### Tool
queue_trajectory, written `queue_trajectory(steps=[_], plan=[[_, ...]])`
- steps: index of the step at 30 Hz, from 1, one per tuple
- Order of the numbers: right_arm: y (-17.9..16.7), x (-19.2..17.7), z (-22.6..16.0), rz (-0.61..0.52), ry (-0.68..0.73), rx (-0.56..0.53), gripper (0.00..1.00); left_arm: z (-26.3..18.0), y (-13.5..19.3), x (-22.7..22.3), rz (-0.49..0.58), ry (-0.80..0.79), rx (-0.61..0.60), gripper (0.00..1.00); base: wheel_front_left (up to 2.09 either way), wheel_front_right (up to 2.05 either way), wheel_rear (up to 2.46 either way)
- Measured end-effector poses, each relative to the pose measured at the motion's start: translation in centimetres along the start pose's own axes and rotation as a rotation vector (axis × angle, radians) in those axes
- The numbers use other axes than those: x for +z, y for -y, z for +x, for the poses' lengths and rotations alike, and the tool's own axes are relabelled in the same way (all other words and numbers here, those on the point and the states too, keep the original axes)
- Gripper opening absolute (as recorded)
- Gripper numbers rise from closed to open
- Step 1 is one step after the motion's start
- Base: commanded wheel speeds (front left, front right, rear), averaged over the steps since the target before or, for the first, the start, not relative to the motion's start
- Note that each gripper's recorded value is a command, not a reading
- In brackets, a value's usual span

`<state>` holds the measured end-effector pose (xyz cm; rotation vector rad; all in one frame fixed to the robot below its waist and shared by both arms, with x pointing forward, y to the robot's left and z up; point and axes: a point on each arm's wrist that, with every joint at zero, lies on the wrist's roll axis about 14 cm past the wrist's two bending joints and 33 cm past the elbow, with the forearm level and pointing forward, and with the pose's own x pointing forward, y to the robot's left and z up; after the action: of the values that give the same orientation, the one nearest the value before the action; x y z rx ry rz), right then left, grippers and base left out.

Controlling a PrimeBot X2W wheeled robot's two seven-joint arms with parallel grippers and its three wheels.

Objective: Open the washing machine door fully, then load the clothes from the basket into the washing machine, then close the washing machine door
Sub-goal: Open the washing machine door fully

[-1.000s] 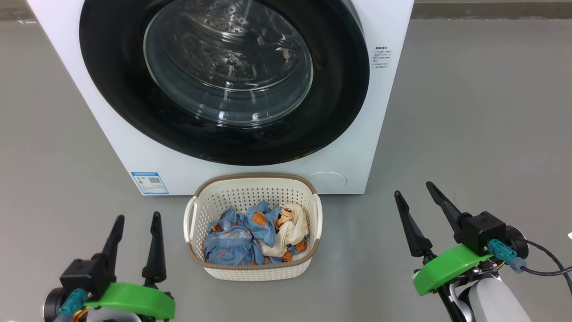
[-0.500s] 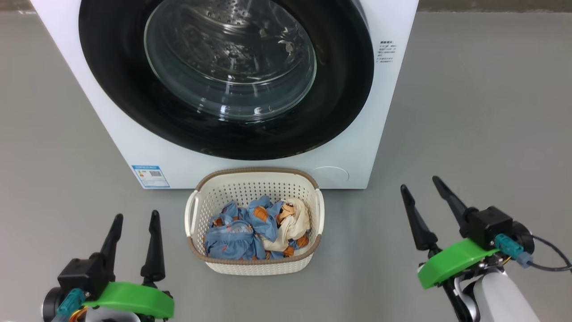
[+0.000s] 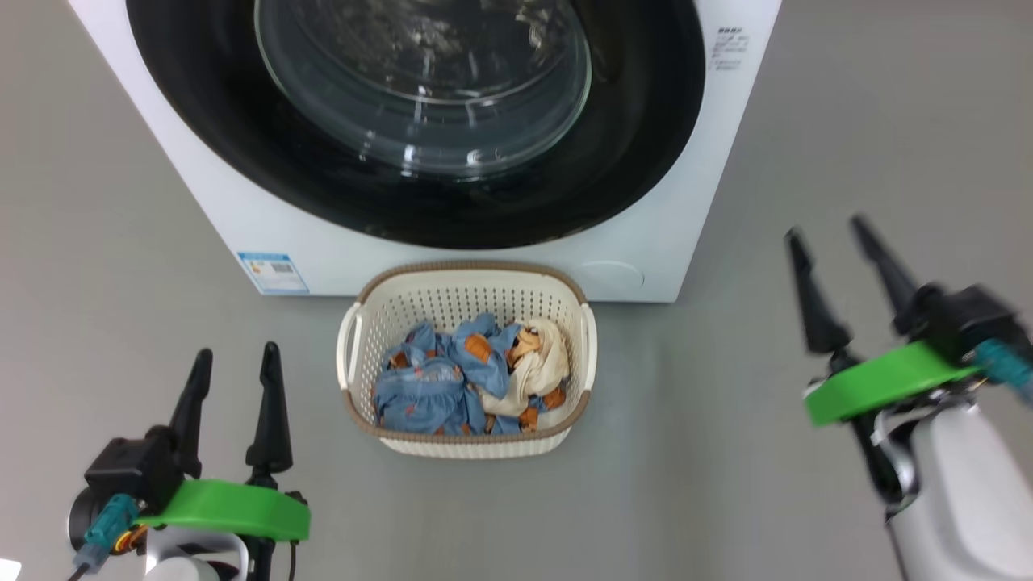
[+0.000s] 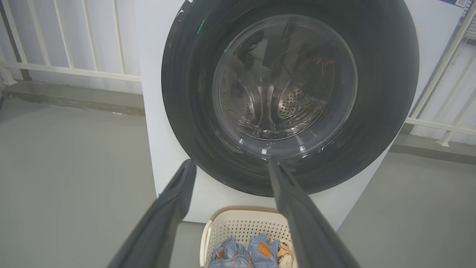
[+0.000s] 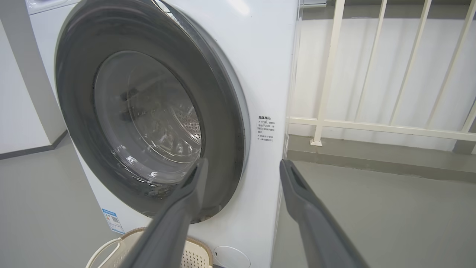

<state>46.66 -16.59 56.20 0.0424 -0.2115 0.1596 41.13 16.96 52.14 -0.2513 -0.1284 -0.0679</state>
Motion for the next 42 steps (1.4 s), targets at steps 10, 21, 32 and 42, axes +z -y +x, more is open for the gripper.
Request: queue_trajectory(steps=[10,21,32,42], plan=[[3.2,2.2,4.4,0.09,0.109,-0.063,0.0,1.8,-1.0,-1.0,0.007,-0.014,0.017,1.0,0.0,0.0,0.0],[6.0,1.3,9.0,0.312,0.142,-0.106,0.0,3.4,-2.0,-2.0,0.019,-0.021,0.034,1.0,0.0,0.0,0.0],[6.6,-2.4,14.0,0.589,0.03,-0.112,0.0,4.5,-2.9,-3.2,0.029,-0.038,0.048,1.0,0.0,0.0,0.0],[4.7,-4.8,17.2,0.917,-0.169,-0.022,0.0,4.5,-4.0,-4.8,0.024,-0.074,0.072,1.0,0.0,0.0,0.0]])
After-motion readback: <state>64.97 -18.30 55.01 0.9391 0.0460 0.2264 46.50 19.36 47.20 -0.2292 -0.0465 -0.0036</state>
